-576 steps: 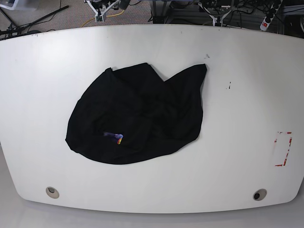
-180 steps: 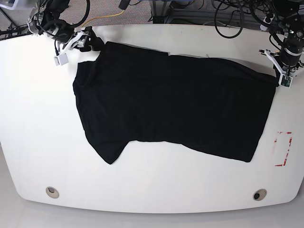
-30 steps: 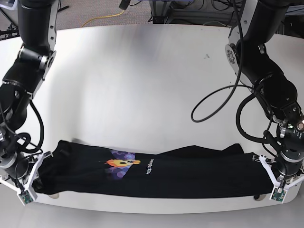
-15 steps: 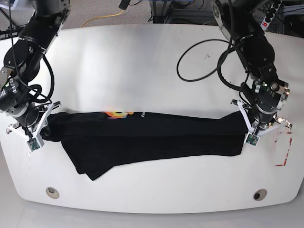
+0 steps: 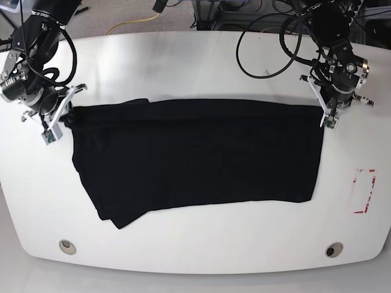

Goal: Fold the T-shirt properly
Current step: 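Pull both grippers back, laying the shirt flat again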

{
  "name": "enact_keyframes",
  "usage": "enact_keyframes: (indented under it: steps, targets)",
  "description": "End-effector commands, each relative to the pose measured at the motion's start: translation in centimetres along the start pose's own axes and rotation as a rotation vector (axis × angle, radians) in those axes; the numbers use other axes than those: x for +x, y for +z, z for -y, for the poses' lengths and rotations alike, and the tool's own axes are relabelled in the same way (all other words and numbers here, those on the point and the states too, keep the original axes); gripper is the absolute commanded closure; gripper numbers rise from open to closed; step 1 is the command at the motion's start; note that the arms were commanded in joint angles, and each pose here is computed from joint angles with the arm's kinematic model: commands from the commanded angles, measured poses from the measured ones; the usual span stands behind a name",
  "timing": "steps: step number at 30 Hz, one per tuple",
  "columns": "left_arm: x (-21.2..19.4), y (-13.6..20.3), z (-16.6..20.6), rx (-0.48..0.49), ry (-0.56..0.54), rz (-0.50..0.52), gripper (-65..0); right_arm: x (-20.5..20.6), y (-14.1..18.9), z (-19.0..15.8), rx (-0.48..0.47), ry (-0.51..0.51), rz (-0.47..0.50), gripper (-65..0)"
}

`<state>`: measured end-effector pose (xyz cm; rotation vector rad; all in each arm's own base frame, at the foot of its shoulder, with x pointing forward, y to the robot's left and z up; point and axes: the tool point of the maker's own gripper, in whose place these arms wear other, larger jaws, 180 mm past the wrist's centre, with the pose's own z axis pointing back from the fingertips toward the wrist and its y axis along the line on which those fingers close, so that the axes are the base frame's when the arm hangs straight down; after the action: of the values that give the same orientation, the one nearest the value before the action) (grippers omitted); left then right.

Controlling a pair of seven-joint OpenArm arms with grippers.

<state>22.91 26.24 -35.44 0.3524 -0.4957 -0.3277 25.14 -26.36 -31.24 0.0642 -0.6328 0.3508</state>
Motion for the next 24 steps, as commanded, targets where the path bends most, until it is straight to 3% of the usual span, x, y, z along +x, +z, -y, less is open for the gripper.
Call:
enact_keyframes:
  steps: [1,15,24]
  targets:
    - [-0.6,0.4,-1.0,0.035,0.004,-0.005,0.0,-0.8,0.5,-0.2,0.003,-0.015,0.005,0.0]
    - [-8.4,1.4,-0.6,0.030,0.028,-0.106,0.0,-10.3,2.0,-3.3,0.073,-0.152,-0.173,0.0]
    - [-6.9,1.3,-1.5,0.051,0.045,-0.068,0.0,-10.5,1.9,-3.7,0.080,-0.167,-0.170,0.0]
